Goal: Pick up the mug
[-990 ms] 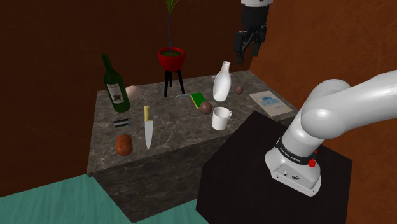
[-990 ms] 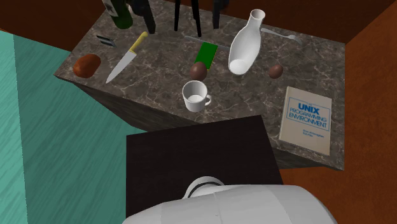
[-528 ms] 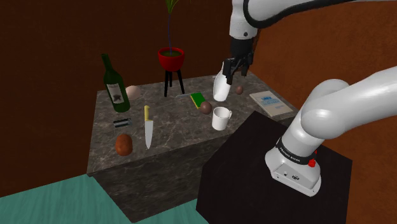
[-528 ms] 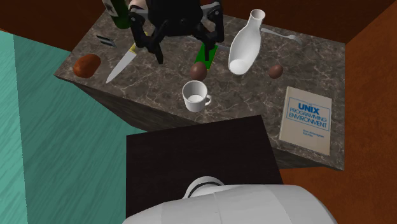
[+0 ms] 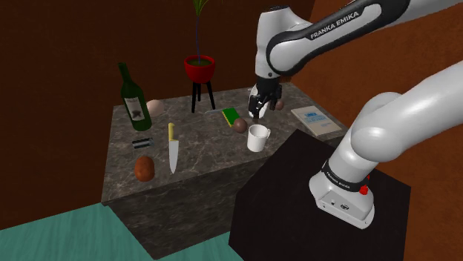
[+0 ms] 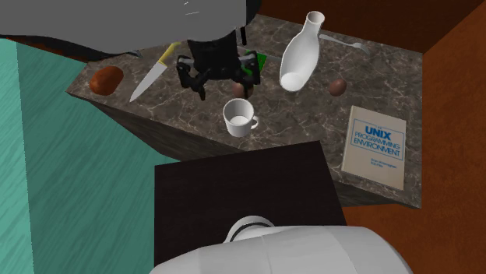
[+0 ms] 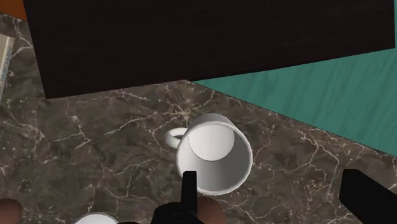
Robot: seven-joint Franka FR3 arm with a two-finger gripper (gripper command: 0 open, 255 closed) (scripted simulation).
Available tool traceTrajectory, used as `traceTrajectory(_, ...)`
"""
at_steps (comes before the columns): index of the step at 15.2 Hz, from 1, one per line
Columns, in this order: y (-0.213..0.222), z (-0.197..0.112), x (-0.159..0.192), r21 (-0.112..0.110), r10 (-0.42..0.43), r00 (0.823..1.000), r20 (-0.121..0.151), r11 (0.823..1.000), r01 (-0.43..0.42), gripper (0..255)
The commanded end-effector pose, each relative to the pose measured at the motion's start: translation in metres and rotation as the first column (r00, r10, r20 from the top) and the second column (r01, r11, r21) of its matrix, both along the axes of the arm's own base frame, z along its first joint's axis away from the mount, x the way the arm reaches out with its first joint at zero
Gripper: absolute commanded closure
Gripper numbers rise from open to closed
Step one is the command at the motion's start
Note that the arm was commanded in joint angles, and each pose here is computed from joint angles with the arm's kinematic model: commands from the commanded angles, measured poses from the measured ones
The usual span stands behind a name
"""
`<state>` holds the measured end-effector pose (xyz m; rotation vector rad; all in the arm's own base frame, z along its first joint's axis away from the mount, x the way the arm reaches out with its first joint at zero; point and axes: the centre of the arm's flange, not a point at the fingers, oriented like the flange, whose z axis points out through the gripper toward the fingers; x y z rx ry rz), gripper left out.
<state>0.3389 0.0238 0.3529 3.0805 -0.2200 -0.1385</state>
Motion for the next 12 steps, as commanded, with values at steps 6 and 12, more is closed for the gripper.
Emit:
traceTrajectory(6,0.006,-0.090,0.019,-0.003,-0.013,1.000,0.013,1.000,0.013,0)
traceTrajectory(12,0.007,-0.130,0.023,-0.004,-0.015,1.000,0.015,1.000,0.015,0)
